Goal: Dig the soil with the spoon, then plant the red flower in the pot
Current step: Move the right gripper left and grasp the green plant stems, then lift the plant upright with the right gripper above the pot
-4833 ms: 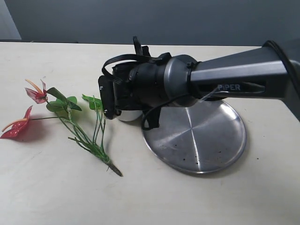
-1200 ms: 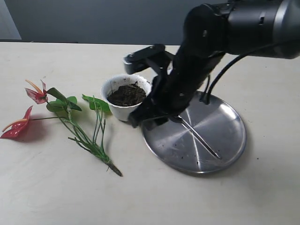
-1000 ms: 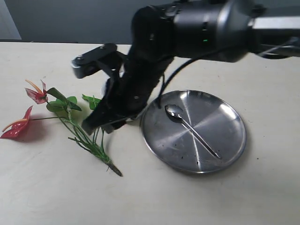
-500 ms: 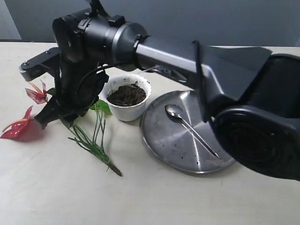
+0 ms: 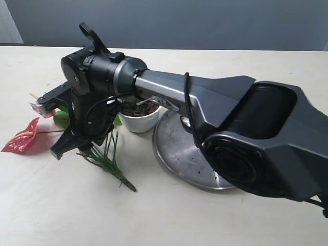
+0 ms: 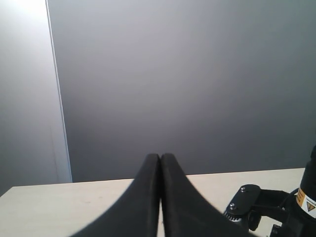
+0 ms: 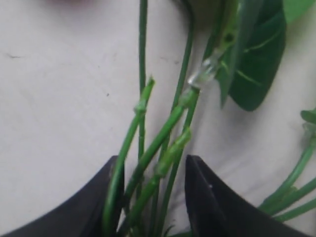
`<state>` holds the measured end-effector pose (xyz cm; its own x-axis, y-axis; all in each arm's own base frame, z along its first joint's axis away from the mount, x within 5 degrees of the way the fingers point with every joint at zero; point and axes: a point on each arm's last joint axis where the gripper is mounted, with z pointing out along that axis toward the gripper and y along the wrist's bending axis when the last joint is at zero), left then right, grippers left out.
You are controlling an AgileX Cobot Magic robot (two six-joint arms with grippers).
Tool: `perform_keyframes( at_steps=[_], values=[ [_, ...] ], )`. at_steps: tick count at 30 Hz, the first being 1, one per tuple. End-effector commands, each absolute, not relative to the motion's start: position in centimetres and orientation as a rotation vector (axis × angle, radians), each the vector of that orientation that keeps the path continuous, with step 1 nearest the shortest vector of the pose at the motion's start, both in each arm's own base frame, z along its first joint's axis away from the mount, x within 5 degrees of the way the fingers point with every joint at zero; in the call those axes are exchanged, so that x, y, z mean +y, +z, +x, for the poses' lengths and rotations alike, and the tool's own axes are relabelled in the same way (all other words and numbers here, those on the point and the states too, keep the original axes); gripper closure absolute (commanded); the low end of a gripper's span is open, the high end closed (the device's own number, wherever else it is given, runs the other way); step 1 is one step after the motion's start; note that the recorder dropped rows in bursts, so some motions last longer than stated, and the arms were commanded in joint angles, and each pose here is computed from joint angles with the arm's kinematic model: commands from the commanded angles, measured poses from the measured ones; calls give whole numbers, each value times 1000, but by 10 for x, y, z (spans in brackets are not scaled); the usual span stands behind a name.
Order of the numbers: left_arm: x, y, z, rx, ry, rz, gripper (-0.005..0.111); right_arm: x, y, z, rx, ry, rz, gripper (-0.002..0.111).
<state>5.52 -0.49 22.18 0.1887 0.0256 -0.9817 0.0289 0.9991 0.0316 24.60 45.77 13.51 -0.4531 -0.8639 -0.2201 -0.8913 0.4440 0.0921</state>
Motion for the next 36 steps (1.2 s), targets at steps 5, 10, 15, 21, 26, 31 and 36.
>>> perform_keyframes(
  at_steps=[5,10,15,21,26,31,36],
  values=[
    [-6,224,55,1366,-23,49,106,459,140,249,2524,303,-1544,108],
    [-6,224,55,1366,-23,49,106,462,155,247,2499,391,-1507,108],
    [-6,224,55,1366,-23,49,106,468,191,244,2362,548,-1487,108],
    [-6,224,55,1366,-23,49,106,469,250,246,2138,664,-1365,108],
    [-6,224,55,1366,-23,49,106,464,282,247,2001,720,-1250,108],
    [-6,224,55,1366,-23,49,106,439,301,255,1925,721,-1126,108],
    [-6,224,55,1366,-23,49,106,390,307,267,1872,687,-967,108]
  ],
)
